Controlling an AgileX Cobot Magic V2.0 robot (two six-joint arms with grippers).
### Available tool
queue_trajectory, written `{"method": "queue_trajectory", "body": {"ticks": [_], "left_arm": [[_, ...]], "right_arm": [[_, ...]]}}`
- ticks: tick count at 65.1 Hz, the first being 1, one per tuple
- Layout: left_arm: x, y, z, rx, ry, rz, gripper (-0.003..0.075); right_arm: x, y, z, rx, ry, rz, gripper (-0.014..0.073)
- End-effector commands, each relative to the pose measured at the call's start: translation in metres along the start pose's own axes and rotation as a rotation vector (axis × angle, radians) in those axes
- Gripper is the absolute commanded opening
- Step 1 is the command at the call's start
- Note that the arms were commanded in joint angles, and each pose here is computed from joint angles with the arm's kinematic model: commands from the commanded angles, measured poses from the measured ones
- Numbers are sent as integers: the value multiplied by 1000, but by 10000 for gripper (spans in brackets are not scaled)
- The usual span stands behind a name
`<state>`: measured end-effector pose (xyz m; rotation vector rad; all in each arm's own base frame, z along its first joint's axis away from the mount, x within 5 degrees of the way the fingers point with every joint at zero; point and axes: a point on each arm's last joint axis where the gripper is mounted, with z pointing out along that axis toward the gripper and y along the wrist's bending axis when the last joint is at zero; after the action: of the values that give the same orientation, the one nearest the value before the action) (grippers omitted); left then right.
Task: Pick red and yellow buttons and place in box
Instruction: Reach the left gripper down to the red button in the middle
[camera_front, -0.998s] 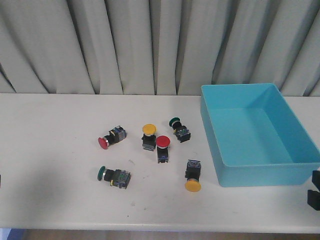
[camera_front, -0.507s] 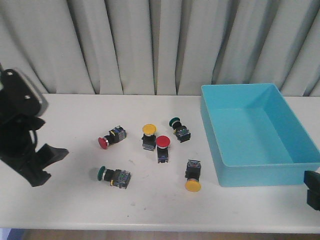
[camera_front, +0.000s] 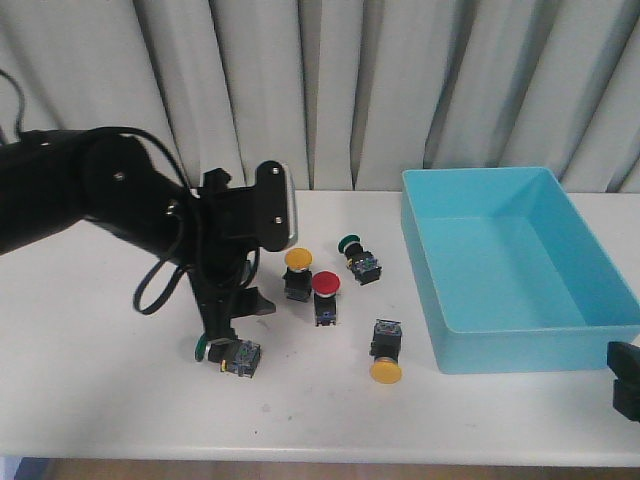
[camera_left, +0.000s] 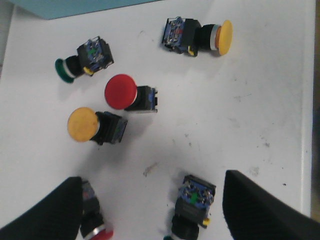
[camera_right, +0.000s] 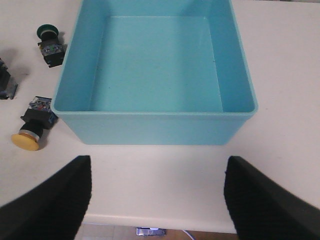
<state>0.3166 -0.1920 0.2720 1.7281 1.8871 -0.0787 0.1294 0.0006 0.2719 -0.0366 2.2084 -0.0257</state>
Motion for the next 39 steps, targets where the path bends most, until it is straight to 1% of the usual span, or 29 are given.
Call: {"method": "queue_trajectory", "body": {"ticks": [1,7,17,25,39], "left_arm": [[-24,16,-1,-1,-46,32,566],[-31,28,18,39,-31,49,566],[-41,46,47,64,-27,96,566],[-49,54,67,76,-30,119,566],[-61,58,98,83,-41,152,551]], "right_arm": [[-16,-1,-5,7,-93,-9,527],[-16,-1,-5,7,-93,-9,527],[-16,-1,-5,7,-93,-9,527],[-16,-1,-5,7,-93,-9,527],[-15,-1,-5,6,-91,-9,527]]}}
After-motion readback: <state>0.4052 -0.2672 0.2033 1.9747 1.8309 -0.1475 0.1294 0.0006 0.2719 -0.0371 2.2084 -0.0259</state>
